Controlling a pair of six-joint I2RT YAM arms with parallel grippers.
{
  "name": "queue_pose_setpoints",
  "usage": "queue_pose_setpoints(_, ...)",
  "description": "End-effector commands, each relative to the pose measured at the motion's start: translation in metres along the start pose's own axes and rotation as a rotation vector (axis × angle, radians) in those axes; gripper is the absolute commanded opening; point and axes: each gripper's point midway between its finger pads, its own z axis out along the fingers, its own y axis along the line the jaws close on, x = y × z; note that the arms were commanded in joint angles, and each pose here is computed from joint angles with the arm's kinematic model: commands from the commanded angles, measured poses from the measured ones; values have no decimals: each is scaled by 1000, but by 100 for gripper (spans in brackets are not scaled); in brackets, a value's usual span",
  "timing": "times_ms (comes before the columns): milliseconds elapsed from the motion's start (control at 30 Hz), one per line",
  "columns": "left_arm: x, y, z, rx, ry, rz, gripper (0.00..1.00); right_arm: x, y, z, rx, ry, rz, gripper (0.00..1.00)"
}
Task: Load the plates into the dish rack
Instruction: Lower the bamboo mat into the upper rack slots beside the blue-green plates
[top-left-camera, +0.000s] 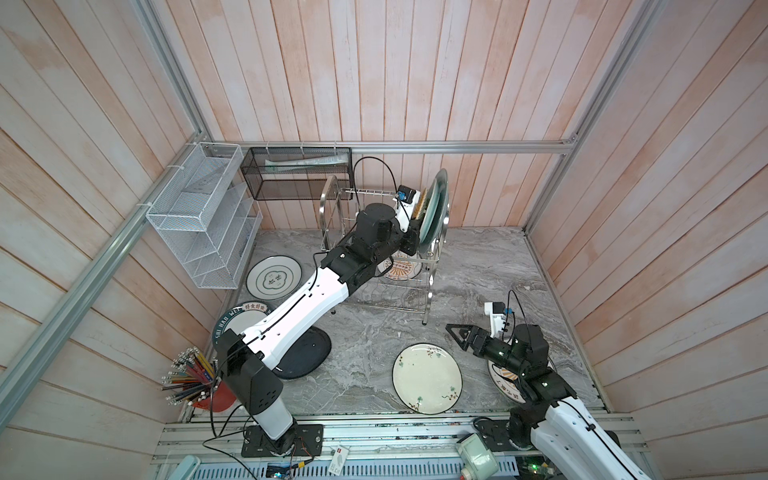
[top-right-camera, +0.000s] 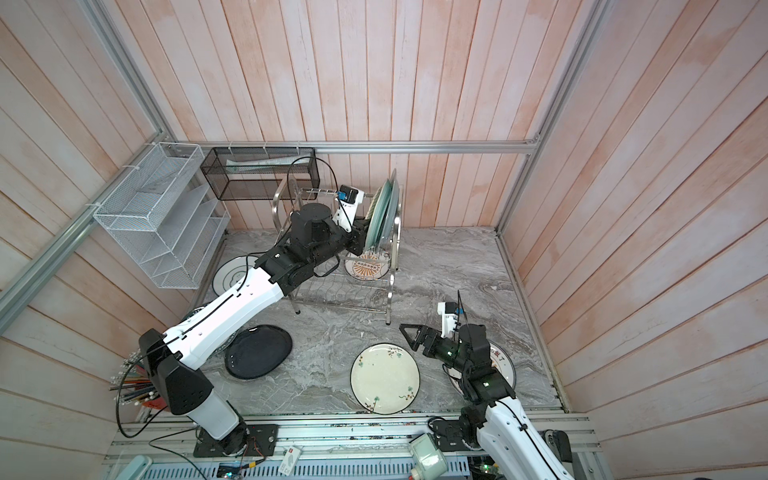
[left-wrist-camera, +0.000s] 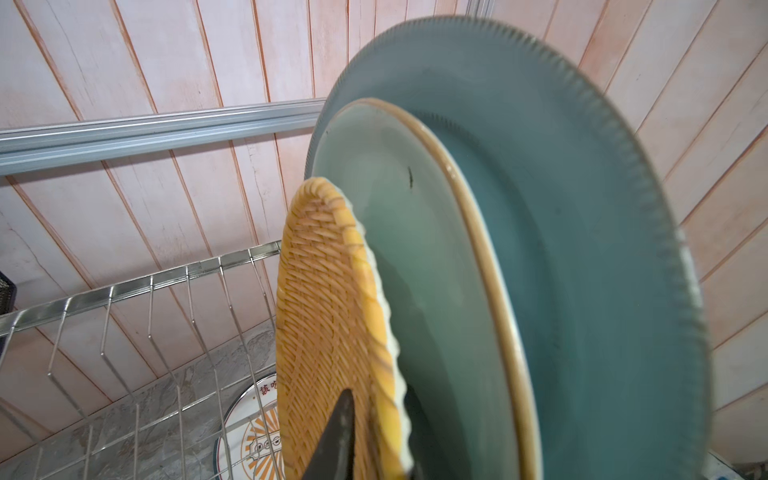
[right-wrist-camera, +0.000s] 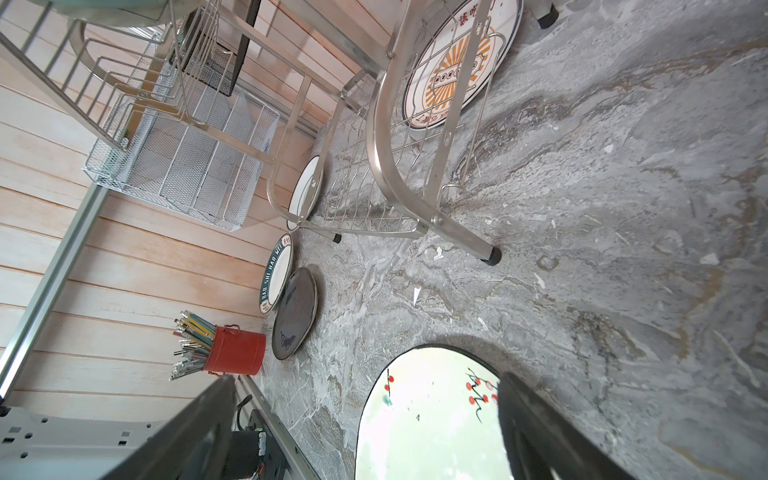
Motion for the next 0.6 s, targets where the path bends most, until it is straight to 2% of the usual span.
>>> queue_pose_setpoints(0,-12,1,-3,-12,-22,6,23,-1,1,-1,-6,-12,-10,98)
queue_pose_setpoints(567,-56,5,-40,-42,-105,-13,26,0,3,-5,-1,-15,-19,98)
